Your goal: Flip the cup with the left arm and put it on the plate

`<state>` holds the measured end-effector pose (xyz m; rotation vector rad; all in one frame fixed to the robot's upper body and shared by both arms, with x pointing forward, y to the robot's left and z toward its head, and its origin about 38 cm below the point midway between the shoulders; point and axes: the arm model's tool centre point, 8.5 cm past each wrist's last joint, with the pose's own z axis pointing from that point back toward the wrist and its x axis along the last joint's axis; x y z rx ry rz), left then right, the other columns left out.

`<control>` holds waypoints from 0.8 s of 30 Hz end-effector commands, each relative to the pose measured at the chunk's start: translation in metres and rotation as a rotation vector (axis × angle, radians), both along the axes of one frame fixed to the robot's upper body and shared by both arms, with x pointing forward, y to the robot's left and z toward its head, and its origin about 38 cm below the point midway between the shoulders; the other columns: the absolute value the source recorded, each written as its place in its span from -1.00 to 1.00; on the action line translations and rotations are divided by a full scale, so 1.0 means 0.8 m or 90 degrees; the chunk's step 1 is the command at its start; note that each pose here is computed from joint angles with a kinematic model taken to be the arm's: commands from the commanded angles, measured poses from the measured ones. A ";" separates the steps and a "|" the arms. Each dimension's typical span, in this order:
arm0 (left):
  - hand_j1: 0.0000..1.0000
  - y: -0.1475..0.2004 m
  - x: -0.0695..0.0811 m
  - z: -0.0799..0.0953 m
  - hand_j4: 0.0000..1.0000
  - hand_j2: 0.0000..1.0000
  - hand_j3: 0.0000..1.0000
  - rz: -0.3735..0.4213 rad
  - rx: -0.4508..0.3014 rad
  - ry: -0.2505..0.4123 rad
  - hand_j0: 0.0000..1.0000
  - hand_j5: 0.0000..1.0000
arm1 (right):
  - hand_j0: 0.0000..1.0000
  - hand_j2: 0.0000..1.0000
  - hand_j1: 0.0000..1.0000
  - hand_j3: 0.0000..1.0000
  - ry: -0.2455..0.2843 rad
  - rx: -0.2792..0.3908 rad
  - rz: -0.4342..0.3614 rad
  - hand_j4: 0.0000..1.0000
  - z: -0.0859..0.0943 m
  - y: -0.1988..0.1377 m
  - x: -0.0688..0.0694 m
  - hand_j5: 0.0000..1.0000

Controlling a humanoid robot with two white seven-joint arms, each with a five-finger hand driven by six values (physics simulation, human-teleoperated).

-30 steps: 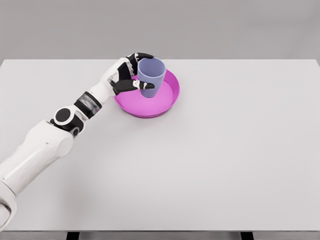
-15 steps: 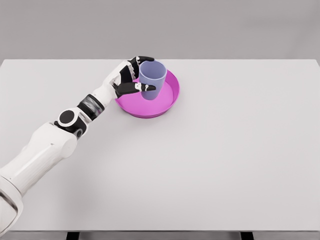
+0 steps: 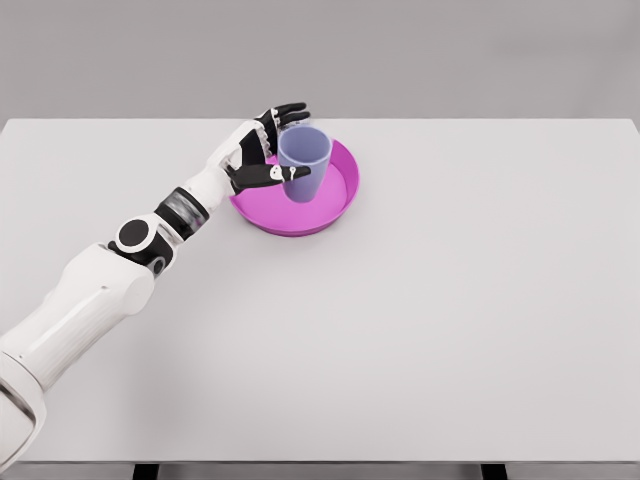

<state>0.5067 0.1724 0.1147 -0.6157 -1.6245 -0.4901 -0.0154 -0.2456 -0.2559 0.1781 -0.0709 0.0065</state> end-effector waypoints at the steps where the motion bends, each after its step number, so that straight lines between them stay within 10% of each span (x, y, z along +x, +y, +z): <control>1: 0.88 0.000 0.000 0.000 0.88 0.88 0.88 0.000 -0.002 0.000 0.88 0.88 | 1.00 1.00 1.00 1.00 0.000 0.000 0.000 1.00 0.000 0.000 0.000 1.00; 19: 1.00 0.031 -0.005 0.031 1.00 1.00 1.00 -0.004 -0.005 -0.042 1.00 1.00 | 1.00 1.00 1.00 1.00 0.000 0.001 0.001 1.00 0.000 0.000 0.000 1.00; 24: 1.00 0.098 -0.040 0.090 1.00 1.00 1.00 -0.034 0.033 -0.106 1.00 1.00 | 1.00 1.00 1.00 1.00 0.000 0.000 0.000 1.00 0.000 0.000 0.000 1.00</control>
